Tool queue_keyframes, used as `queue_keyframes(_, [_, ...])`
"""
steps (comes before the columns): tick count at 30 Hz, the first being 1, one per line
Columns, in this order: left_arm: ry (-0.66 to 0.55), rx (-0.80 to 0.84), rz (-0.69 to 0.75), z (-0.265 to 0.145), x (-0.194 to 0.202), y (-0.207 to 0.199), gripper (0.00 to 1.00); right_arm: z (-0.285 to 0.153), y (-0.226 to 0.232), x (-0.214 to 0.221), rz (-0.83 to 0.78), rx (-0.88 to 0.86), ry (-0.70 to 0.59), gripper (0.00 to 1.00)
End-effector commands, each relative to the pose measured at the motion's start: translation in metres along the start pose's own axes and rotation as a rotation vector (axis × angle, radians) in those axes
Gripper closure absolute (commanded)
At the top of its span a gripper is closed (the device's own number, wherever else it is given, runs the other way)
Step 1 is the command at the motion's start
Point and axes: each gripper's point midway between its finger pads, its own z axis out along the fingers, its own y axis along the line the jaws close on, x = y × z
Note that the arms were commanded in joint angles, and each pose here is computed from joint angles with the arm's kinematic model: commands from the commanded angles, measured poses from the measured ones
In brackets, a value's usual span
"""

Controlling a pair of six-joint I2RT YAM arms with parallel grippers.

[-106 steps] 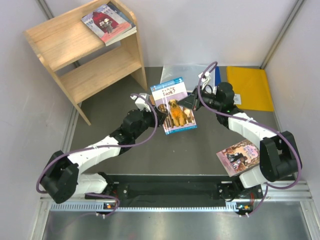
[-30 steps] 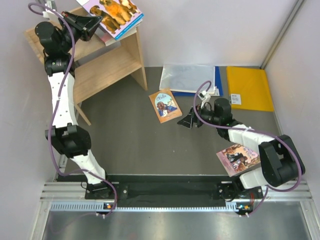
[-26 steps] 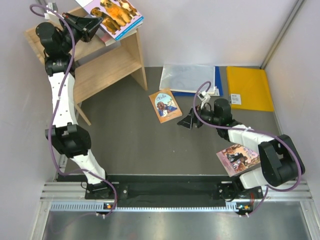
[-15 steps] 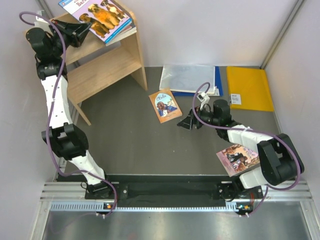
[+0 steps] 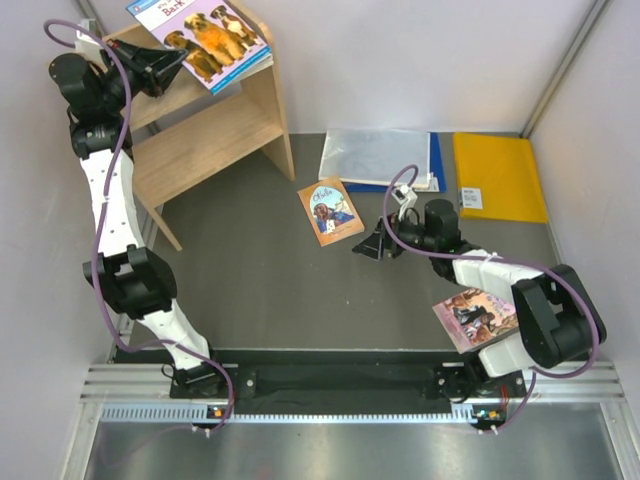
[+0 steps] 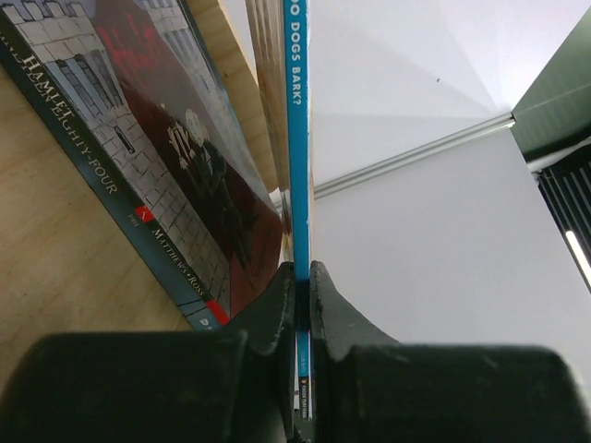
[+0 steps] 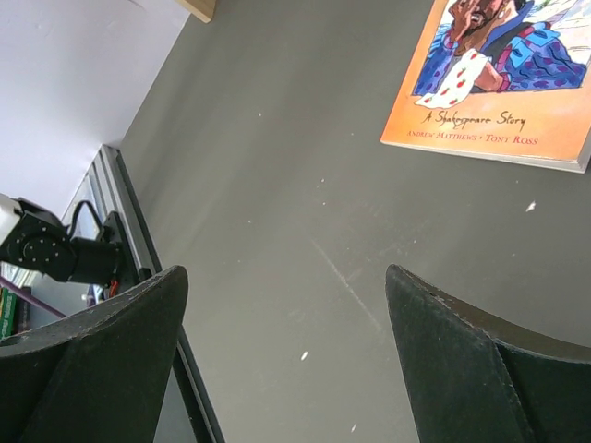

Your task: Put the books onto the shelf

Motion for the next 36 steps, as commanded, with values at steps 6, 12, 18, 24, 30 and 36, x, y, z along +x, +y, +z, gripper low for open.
queue_keyframes(6, [-0.025, 0.033, 0.057, 0.000, -0.010, -0.014, 0.59, 0.004, 0.010, -0.001, -0.031, -0.035, -0.019, 0.13])
queue_keyframes(12, [-0.011, 0.037, 0.037, 0.004, -0.012, -0.010, 0.40, 0.004, 0.010, 0.000, -0.026, -0.040, -0.022, 0.13])
queue_keyframes(18, [0.008, 0.004, 0.057, 0.005, -0.011, -0.006, 0.27, 0.007, 0.013, 0.000, -0.026, -0.051, -0.023, 0.13])
queue_keyframes(24, [0.026, -0.062, 0.076, 0.003, -0.004, 0.011, 0.23, 0.012, 0.018, 0.000, -0.026, -0.064, -0.017, 0.13])
queue_keyframes(30, [0.034, -0.153, 0.120, 0.003, 0.006, 0.030, 0.19, 0.014, 0.021, 0.001, -0.024, -0.075, -0.016, 0.13])
queue_keyframes(36, [0.013, -0.282, 0.205, 0.000, 0.010, 0.051, 0.08, 0.013, 0.023, 0.001, -0.027, -0.077, -0.016, 0.13])
